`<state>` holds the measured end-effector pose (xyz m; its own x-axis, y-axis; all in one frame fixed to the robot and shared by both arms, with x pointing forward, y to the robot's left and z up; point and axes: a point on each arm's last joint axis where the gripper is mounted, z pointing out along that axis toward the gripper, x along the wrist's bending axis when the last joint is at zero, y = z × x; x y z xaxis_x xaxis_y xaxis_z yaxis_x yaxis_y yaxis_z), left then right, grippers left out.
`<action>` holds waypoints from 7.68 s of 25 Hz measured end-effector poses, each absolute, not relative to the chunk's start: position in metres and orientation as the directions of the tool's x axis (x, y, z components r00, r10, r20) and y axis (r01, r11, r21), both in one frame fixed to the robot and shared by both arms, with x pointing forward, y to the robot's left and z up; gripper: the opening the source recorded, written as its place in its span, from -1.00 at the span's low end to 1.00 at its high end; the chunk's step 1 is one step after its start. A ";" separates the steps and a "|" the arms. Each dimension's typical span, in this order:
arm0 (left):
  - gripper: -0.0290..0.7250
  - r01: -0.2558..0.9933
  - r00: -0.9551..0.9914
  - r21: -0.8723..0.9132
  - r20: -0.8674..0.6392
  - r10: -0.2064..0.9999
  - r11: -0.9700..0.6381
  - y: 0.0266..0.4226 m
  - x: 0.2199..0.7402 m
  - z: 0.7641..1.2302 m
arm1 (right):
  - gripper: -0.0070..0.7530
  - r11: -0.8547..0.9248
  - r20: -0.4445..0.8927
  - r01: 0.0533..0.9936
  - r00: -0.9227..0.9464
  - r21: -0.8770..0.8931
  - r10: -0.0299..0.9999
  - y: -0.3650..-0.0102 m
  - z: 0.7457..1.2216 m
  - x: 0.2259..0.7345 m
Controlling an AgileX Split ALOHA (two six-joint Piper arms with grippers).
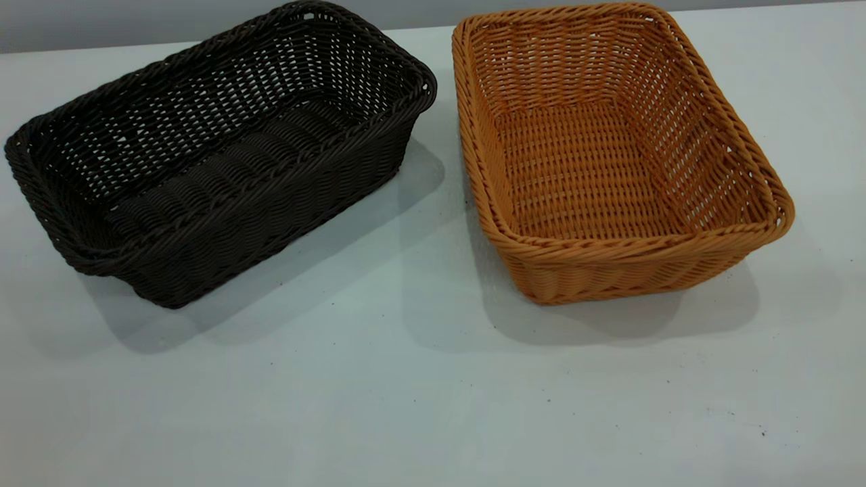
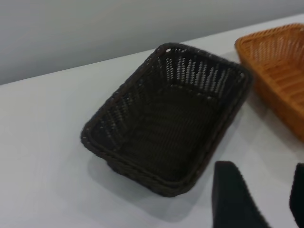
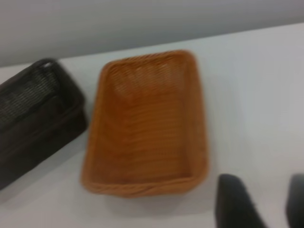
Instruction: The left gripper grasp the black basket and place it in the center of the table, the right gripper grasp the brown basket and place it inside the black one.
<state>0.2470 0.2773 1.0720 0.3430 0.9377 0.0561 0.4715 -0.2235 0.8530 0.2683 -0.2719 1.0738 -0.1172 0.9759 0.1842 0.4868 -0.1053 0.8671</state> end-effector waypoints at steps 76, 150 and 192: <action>-0.05 0.611 0.304 0.760 0.031 0.952 -0.220 0.282 0.413 1.082 | 0.11 -0.773 0.485 0.455 0.846 -0.443 0.220 -0.180 0.879 0.478; -0.07 0.653 0.324 0.722 0.009 0.946 -0.231 0.280 0.408 1.076 | -0.31 -0.865 0.389 0.363 0.895 -0.347 0.219 -0.224 0.859 0.471; -0.07 0.647 0.320 0.729 0.006 0.947 -0.223 0.280 0.409 1.077 | 0.11 -0.742 0.516 0.525 0.809 -0.418 0.282 -0.211 0.868 0.471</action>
<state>0.4086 0.2801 1.0771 0.3204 0.9473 0.0059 0.6472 -0.2235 0.7288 0.4709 -0.2114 0.8681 0.8089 0.2818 0.5160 0.5248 -0.7417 -0.4177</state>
